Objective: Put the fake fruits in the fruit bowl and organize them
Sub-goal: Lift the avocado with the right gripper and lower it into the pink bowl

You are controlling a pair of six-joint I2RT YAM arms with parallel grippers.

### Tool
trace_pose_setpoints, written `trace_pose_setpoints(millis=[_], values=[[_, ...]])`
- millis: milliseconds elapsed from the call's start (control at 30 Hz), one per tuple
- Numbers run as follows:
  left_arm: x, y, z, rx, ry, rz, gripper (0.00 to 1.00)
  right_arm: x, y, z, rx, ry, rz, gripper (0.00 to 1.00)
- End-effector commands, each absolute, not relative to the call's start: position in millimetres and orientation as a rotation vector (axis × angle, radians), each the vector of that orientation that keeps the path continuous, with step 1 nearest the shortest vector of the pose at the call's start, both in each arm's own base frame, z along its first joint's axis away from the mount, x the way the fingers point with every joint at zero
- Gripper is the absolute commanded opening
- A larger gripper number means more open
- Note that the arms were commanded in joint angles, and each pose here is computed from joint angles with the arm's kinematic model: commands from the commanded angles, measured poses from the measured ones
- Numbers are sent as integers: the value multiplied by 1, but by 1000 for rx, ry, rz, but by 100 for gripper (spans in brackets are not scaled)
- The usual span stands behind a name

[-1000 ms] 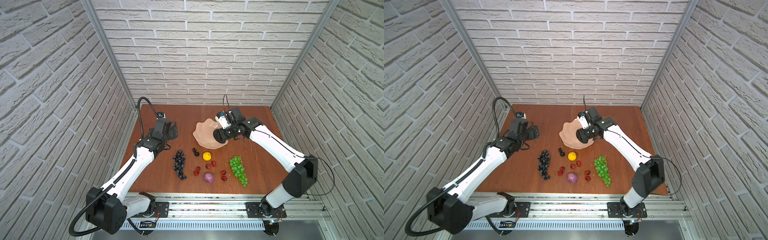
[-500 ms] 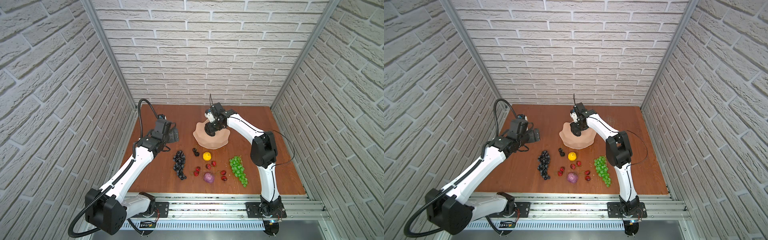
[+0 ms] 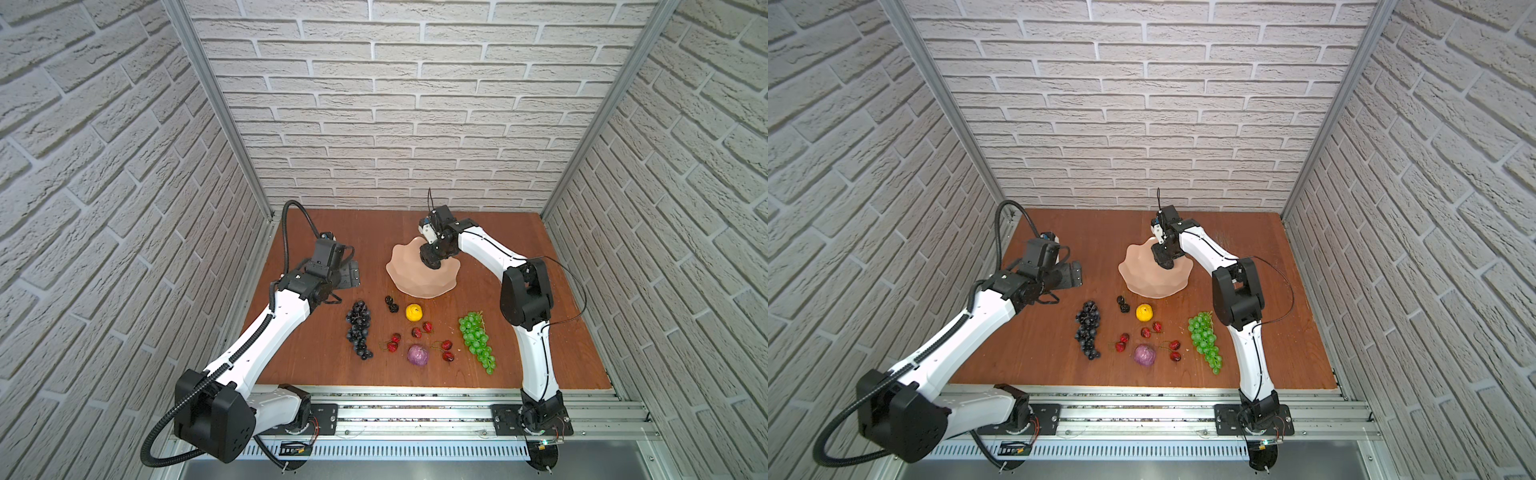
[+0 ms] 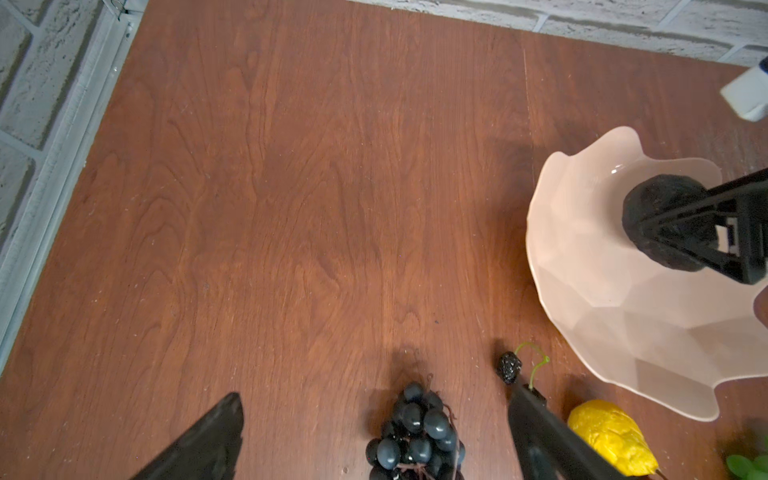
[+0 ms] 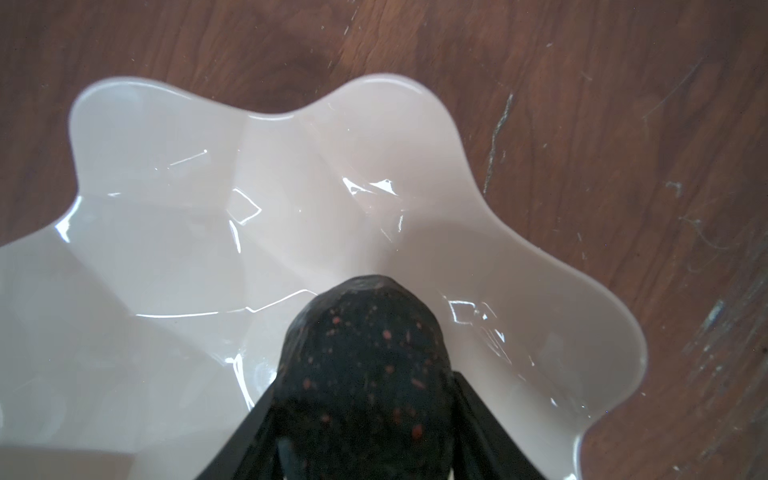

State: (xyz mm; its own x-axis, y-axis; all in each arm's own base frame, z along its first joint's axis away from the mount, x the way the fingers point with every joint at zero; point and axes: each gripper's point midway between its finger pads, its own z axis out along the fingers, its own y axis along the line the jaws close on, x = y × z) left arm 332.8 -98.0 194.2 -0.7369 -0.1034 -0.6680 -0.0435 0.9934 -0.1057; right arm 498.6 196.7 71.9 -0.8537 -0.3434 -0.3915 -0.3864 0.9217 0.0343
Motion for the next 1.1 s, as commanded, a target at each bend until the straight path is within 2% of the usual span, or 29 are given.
trace_pose_setpoints(millis=[0,367,767,1067], values=[[335,-105,201,-97,2403,-156,98,513,204,81,-542,2636,172,38],[332,-125,195,-81,2483,-253,98,513,205,66,-542,2670,191,45],[324,-149,194,-26,2550,-337,98,509,214,78,-551,2652,268,68],[311,-176,186,56,2606,-382,96,505,216,99,-570,2622,291,69]])
